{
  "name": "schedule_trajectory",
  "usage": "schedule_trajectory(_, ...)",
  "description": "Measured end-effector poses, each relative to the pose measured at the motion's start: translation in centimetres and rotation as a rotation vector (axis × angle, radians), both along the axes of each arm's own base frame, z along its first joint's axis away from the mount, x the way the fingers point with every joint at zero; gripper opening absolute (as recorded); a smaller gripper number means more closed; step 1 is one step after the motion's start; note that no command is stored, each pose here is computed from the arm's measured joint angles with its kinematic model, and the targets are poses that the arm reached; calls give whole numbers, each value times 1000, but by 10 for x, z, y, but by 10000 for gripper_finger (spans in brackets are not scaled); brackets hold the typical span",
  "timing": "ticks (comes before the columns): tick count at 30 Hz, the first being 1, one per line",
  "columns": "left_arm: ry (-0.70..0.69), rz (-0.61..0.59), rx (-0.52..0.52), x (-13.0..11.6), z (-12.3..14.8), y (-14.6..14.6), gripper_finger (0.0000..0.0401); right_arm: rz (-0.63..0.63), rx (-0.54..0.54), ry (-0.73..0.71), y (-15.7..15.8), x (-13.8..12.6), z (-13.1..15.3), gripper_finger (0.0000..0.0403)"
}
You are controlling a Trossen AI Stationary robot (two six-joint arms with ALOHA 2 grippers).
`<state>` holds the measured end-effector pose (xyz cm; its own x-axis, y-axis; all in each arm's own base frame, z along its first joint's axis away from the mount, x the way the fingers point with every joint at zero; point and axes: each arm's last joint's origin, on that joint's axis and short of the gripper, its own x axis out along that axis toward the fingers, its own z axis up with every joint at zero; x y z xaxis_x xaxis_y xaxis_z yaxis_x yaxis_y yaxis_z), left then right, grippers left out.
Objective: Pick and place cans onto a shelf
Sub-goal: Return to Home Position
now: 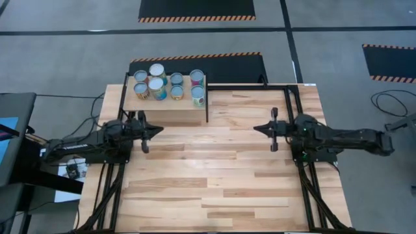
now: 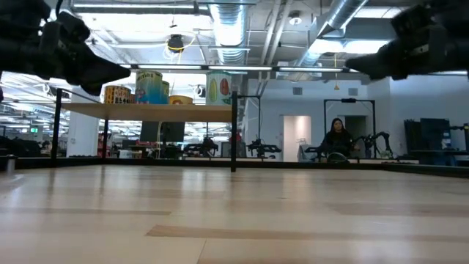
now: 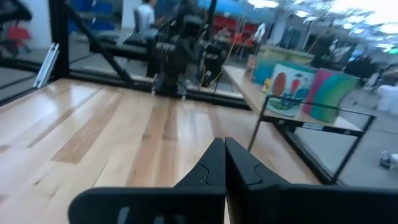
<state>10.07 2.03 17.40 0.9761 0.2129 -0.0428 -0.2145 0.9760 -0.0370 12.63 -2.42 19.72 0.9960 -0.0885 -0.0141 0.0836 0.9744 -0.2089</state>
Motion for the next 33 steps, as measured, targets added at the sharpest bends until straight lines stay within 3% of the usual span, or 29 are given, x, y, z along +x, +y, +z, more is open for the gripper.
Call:
schedule_trajectory(7,-68,-27,36,-6,-2,-2,0,-57,11,-112,1,-22,-20,10)
schedule_trajectory(21,-58,10,64,-5,-5,-1,0,-172,31,-67,-2,-33,-27,10)
schedule_trajectory(27,-55,0,38,-4,-6,-1,0,-208,191,-64,-6,-32,-30,24)
schedule_trajectory(33,-60,0,31,-4,-6,-1,0,-205,204,-54,-5,-32,-31,38)
